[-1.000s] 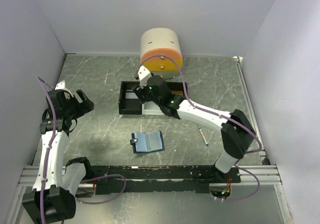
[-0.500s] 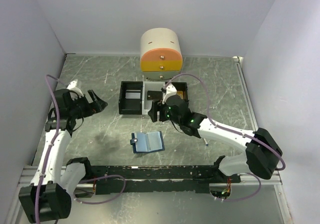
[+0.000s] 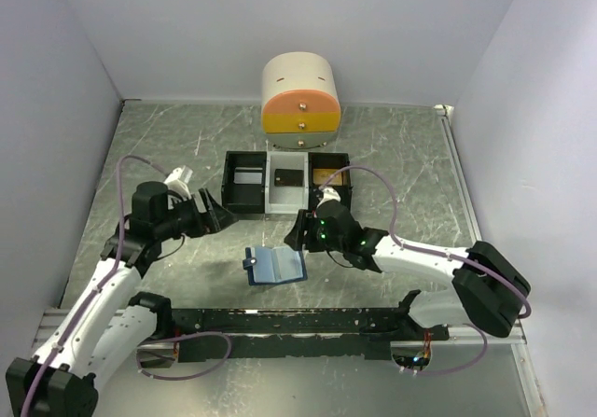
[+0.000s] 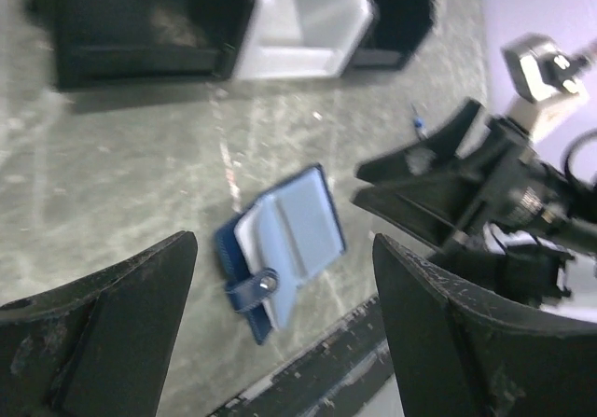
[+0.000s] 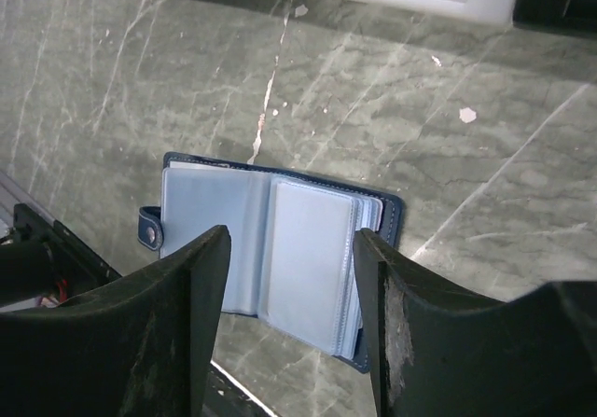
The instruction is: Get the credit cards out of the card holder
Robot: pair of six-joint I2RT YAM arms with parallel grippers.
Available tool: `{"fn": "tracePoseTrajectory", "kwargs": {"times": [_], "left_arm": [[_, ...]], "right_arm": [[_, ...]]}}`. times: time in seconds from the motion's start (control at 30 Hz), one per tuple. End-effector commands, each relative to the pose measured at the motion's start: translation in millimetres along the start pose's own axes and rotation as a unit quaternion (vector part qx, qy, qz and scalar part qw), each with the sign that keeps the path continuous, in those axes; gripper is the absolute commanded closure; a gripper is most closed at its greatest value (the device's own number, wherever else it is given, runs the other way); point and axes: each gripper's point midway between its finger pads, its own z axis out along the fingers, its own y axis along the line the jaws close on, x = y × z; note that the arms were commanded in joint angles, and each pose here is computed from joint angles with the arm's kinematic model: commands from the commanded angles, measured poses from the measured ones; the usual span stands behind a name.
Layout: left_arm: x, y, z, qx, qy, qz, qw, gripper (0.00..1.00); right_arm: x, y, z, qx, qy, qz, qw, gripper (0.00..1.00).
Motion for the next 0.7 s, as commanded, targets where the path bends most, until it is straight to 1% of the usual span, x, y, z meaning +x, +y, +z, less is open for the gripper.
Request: {"fn": "tracePoseTrajectory", "kwargs": {"times": [0.0,0.1,0.2,0.23,0.4,0.5,0.57,0.67], "left_arm": [[17,-47,7,0.088,0.035,-0.009,0.995,0.13],[30,-62,15,0.089,0.043,0.001,0.995,0.14],[53,-70,27,0.079,0.071,0.009,0.994,0.19],[67,-74,30,0.075,0.089,0.018,0.993,0.22],[111,-63,49,-0.003,0.140,0.062,0.988,0.30],[127,-45,57,-0.066,0.156,0.069,0.983,0.39],[131,-38,59,-0.092,0.153,0.070,0.981,0.43],[133,-32,59,-0.109,0.141,0.066,0.982,0.44]], "right_arm": [[8,3,4,-0.008,0.008,0.038,0.999,0.45],[13,-2,5,0.000,0.016,0.045,0.999,0.48],[18,0,6,-0.010,0.023,0.042,0.999,0.50],[19,1,5,-0.015,0.027,0.040,0.999,0.50],[27,5,4,-0.034,0.043,0.035,0.998,0.55],[33,4,4,-0.037,0.053,0.035,0.997,0.59],[36,3,4,-0.036,0.059,0.037,0.997,0.61],[40,0,4,-0.030,0.067,0.039,0.997,0.63]]}}
